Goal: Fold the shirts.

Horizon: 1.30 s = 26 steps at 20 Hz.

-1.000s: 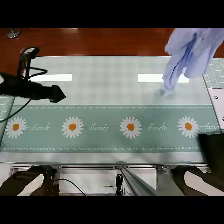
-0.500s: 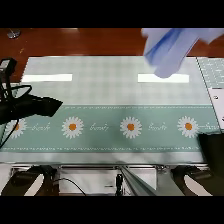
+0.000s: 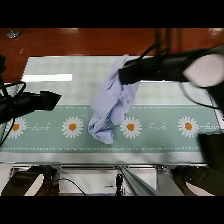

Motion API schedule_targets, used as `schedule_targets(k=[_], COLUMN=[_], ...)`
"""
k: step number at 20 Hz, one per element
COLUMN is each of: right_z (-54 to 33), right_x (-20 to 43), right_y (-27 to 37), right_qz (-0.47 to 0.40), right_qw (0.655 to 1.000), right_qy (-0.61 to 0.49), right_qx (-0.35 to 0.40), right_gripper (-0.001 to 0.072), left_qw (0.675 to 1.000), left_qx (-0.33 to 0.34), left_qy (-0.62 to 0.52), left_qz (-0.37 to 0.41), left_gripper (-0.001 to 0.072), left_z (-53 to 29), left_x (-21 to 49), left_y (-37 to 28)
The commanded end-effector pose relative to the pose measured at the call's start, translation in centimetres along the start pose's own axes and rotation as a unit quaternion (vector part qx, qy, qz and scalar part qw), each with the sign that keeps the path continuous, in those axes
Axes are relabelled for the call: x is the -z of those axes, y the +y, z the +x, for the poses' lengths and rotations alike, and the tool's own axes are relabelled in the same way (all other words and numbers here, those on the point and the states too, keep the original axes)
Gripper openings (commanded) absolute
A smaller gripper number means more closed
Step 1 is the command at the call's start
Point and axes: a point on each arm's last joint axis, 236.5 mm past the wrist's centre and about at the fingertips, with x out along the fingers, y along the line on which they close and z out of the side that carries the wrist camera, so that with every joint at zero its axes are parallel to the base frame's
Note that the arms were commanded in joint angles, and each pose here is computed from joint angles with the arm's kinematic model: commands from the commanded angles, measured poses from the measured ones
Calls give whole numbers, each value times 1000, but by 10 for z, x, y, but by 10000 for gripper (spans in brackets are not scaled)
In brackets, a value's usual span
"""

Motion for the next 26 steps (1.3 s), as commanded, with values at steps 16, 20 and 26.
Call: schedule_targets(k=[16,20,26], right_z=[-61,-61,-32], right_x=[104,169,218], right_y=[-226,-237,-213], right_qz=[211,295,325], right_qw=[953,933,930], right_qy=[109,83,117], right_qx=[190,187,129], right_gripper=[622,622,622], left_qw=[983,915,918], left_qx=[85,338,279], left_qy=[98,165,244], left_qz=[-132,-144,-140], left_gripper=[702,702,702], left_z=[41,69,128], left_x=[33,48,86], left_y=[14,-77,-61])
